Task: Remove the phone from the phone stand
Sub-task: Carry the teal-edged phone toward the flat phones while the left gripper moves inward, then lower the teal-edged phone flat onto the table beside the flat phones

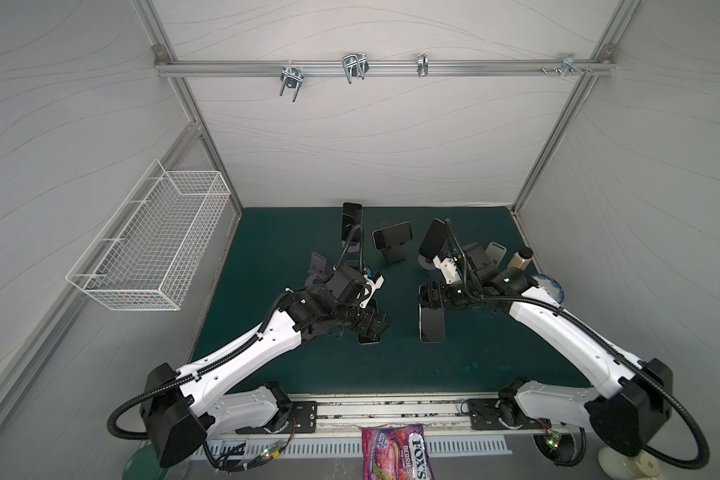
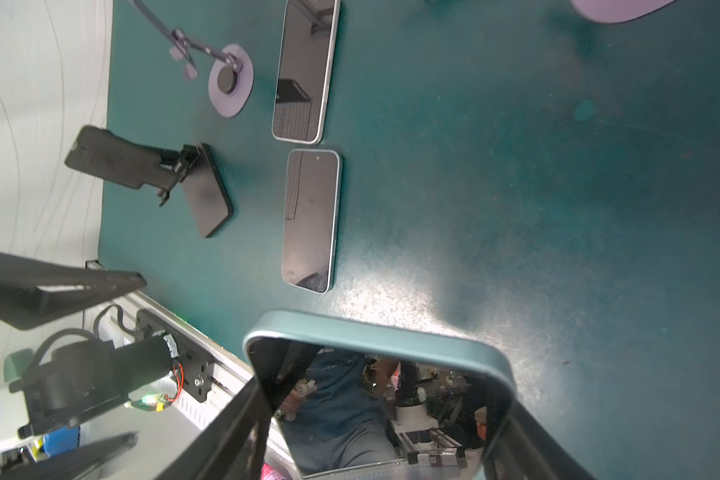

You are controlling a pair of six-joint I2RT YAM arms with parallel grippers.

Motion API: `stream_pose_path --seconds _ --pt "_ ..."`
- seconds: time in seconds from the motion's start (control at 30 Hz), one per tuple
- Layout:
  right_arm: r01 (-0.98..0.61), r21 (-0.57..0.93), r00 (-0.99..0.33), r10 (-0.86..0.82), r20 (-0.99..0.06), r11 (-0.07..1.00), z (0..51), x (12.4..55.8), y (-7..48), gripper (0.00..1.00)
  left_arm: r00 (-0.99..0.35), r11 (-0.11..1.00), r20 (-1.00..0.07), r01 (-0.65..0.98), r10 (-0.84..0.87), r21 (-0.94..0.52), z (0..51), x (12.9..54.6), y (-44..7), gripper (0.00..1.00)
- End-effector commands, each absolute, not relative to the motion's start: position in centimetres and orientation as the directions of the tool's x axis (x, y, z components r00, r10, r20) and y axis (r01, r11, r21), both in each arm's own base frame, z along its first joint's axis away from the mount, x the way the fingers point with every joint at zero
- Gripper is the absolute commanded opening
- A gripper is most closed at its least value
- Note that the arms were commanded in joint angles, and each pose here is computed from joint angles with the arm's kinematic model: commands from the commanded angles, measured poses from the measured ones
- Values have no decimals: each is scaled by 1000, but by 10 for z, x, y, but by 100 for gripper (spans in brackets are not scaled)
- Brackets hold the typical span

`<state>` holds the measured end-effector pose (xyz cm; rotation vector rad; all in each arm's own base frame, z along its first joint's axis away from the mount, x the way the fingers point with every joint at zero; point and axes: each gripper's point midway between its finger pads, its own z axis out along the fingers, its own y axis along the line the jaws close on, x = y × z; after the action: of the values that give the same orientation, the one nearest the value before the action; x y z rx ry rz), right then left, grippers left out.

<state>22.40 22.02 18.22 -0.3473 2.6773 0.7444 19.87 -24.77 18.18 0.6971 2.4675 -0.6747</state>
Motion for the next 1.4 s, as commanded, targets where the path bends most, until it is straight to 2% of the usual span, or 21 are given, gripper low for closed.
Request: stream_pose_path --seconds 0.0,0.13,0.47,0.9,1.37 --pt "-339 465 -910 -159 -383 818 180 224 235 54 -708 772 -615 588 348 -241 187 209 -239 89" --pt "-335 448 -918 -180 -354 829 170 226 241 55 -697 803 -618 571 363 -172 184 217 -225 90" --pt "-337 417 -925 -215 -313 844 152 234 253 55 -787 878 -566 427 245 -214 153 238 -188 90" --pt "-292 428 -952 -220 -210 855 102 254 293 57 -843 879 -521 345 137 -328 149 261 -183 90" --pt "-266 360 -963 -262 -62 894 60 256 302 58 -857 870 -507 315 88 -380 151 268 -179 90"
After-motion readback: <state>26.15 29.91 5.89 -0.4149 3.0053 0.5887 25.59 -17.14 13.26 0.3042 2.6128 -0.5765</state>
